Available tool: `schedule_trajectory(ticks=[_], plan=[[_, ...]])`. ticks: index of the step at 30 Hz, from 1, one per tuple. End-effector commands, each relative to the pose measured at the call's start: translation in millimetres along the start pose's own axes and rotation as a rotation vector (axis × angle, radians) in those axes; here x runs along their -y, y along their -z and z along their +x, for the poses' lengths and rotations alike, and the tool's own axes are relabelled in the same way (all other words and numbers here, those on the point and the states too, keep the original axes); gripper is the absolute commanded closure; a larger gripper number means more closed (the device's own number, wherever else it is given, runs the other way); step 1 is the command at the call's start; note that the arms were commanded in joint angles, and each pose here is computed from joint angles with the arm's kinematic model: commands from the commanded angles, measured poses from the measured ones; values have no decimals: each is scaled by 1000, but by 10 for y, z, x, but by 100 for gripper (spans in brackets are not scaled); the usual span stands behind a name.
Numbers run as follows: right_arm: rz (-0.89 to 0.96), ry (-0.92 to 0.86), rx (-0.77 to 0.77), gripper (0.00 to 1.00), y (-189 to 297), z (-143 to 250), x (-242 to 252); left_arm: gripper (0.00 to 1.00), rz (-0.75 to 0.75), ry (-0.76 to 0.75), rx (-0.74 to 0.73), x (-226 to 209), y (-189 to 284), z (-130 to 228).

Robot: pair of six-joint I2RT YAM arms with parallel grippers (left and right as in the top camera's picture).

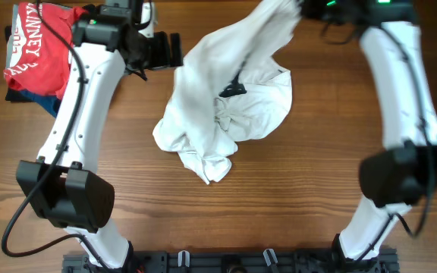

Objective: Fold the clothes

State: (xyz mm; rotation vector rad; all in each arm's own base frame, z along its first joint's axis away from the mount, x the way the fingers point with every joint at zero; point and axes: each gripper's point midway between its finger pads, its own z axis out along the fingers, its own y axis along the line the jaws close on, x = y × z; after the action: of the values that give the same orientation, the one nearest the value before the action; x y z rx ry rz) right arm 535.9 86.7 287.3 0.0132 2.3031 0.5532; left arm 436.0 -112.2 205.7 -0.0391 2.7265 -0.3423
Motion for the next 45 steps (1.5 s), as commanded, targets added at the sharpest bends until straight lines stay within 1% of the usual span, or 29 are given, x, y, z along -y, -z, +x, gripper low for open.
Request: schedule_trajectory(ticks=[1,4,7,13,17,20,24,26,32,34,36,39,42,44,45], plan=[[93,-21,62,96,275,-190,428,0,94,-240,-54,456,-104,204],[132,-53,58,96,351,-190,701,0,128,-364,-64,788,-128,348],[151,-64,63,96,402,-202,831,0,160,-472,-67,1069,-139,479],[161,-77,58,96,427,-188,893,0,215,-577,-60,1540,-167,690],[161,-79,54,96,426,-177,892,0,235,-629,-94,1774,-375,865],[161,-81,51,96,426,-168,893,0,240,-668,-118,1947,-693,990],[166,-89,30,96,426,-116,902,0,210,-681,-95,2024,-1145,958],[172,-90,29,96,429,-111,915,0,216,-651,-79,2071,-1370,922],[180,-91,29,96,432,-109,929,0,231,-634,-7,2216,-1644,816],[180,-92,30,96,432,-111,929,0,154,-595,62,2186,-1766,680],[180,-91,30,96,432,-111,929,0,86,-592,111,2132,-1905,591],[182,-90,30,96,432,-112,932,0,74,-595,116,2116,-2094,613],[181,-91,29,96,432,-110,931,0,65,-596,99,2081,-2181,660],[181,-90,30,96,432,-111,930,0,32,-592,100,2018,-2185,644],[181,-91,31,96,432,-113,930,0,-14,-570,115,1946,-2182,598]])
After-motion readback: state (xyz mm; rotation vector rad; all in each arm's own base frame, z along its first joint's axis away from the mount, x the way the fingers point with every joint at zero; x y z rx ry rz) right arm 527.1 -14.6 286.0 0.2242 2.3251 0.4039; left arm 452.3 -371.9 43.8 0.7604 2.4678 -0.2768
